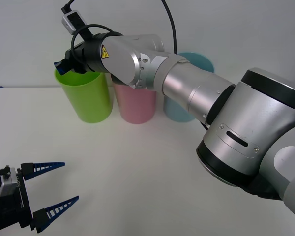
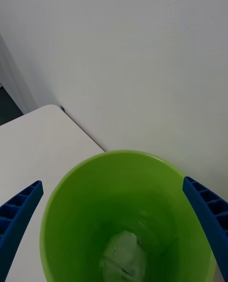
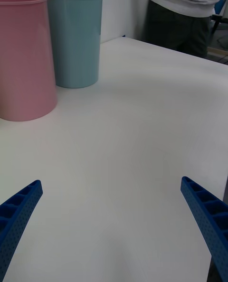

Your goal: Put cans in the blue bin and PET bottles in the pink bin and trash in the green bin.

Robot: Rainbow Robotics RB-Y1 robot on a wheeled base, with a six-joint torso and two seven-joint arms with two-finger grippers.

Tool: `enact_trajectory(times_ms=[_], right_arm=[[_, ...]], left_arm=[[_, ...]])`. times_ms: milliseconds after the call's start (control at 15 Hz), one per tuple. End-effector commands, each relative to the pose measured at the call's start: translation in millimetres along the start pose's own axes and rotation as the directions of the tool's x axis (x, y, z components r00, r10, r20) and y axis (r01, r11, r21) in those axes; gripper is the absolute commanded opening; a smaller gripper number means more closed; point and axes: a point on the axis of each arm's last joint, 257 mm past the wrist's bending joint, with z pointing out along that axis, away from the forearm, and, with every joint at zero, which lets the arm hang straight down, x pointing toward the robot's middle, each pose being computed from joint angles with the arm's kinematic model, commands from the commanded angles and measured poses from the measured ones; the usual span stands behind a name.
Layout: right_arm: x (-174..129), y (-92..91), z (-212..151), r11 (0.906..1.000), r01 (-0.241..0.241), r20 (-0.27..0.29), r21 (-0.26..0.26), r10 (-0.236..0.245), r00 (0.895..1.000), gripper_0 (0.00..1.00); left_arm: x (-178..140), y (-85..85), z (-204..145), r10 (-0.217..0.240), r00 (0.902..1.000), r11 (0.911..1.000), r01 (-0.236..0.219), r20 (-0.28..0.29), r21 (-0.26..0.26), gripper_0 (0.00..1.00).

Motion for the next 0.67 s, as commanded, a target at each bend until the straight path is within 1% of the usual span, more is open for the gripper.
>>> enact_trajectory(times_ms=[67,267,333,400,467,600,667], right_arm=[[-0.4,0.0,-0.1,1.0,-0.004,0.001,-0.001,0.004,1.0,0.99],[-9.2,-0.2,-2.4,0.9999,-0.001,0.02,-0.01,0.002,1.0,0.99],[-18.2,2.1,-6.3,0.9995,-0.008,0.027,-0.031,0.009,1.0,1.0],[-29.3,2.2,-13.9,0.9977,-0.03,0.037,-0.062,0.032,0.999,1.0],[-38.9,0.1,-23.9,0.9956,-0.031,0.048,-0.088,0.036,0.998,1.0],[-54.8,-7.3,-48.7,0.9913,-0.029,0.109,-0.128,0.043,0.993,1.0],[-54.0,-7.7,-64.6,0.9865,-0.029,0.123,-0.161,0.049,0.991,1.0]], left_arm=[[0.0,0.0,0.0,0.0,1.0,1.0,0.0,0.0,0.0,1.0],[0.0,0.0,0.0,0.0,1.0,1.0,0.0,0.0,0.0,1.0],[0.0,0.0,0.0,0.0,1.0,1.0,0.0,0.0,0.0,1.0],[0.0,0.0,0.0,0.0,1.0,1.0,0.0,0.0,0.0,1.0],[0.0,0.0,0.0,0.0,1.0,1.0,0.0,0.0,0.0,1.0],[0.0,0.0,0.0,0.0,1.0,1.0,0.0,0.0,0.0,1.0],[0.0,0.0,0.0,0.0,1.0,1.0,0.0,0.0,0.0,1.0]])
